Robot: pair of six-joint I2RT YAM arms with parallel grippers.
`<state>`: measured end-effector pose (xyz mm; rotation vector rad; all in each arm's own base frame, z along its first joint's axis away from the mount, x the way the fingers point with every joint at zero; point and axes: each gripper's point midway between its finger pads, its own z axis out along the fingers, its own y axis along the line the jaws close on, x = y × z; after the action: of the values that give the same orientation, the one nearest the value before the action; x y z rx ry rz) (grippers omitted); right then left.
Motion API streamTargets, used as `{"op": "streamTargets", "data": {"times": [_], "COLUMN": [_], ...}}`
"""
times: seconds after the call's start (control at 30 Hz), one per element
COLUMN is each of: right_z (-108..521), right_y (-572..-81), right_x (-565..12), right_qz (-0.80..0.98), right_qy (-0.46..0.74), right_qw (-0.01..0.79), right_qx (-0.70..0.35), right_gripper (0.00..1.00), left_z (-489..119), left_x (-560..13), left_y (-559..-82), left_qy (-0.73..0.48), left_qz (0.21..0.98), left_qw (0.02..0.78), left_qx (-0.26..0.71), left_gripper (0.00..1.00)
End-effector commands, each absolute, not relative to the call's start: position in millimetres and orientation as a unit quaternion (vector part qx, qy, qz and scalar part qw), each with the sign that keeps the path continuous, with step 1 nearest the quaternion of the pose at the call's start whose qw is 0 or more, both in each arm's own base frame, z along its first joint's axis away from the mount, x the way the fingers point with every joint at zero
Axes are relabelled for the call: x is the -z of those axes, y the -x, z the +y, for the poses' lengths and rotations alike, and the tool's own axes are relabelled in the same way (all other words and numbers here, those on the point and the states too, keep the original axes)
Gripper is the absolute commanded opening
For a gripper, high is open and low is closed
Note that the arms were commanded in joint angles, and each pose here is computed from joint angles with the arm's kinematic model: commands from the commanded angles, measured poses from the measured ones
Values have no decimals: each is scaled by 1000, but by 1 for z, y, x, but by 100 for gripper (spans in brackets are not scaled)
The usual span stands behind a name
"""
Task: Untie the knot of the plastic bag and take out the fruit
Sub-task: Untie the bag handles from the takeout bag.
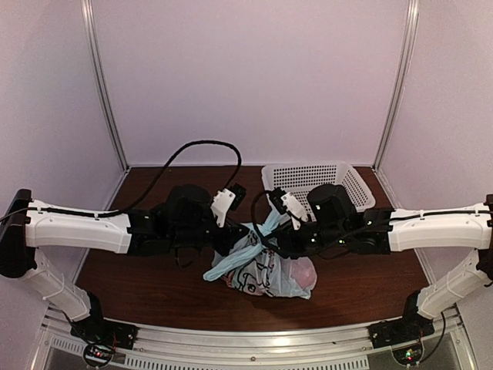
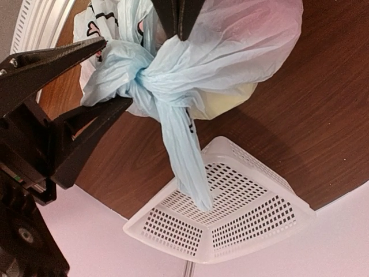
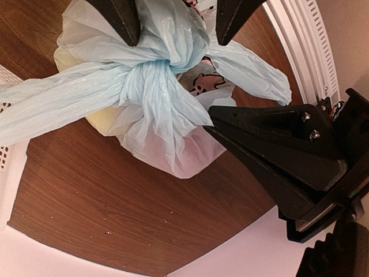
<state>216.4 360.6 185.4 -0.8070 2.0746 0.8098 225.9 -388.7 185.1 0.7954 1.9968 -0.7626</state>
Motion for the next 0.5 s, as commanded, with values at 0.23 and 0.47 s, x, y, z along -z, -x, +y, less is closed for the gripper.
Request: {"op": "streamTargets", "data": {"times": [0.23, 0.47], "right_z": [365, 360], "right_y": [-219, -218], "right_x": [-194, -197], "right_qz": [806, 805], "right_qy": [312, 300], "right_qw": [395, 405], "right_qx": [-310, -314], "right_gripper": [10, 0], "left_z": [-389, -385], "left_x": [-204, -203], "left_y": [-231, -234], "left_qy": [-296, -281], "left_qz": [784, 789], "left_qw": [440, 442], "left_qx": [322, 321], "left_gripper": [0, 0]}}
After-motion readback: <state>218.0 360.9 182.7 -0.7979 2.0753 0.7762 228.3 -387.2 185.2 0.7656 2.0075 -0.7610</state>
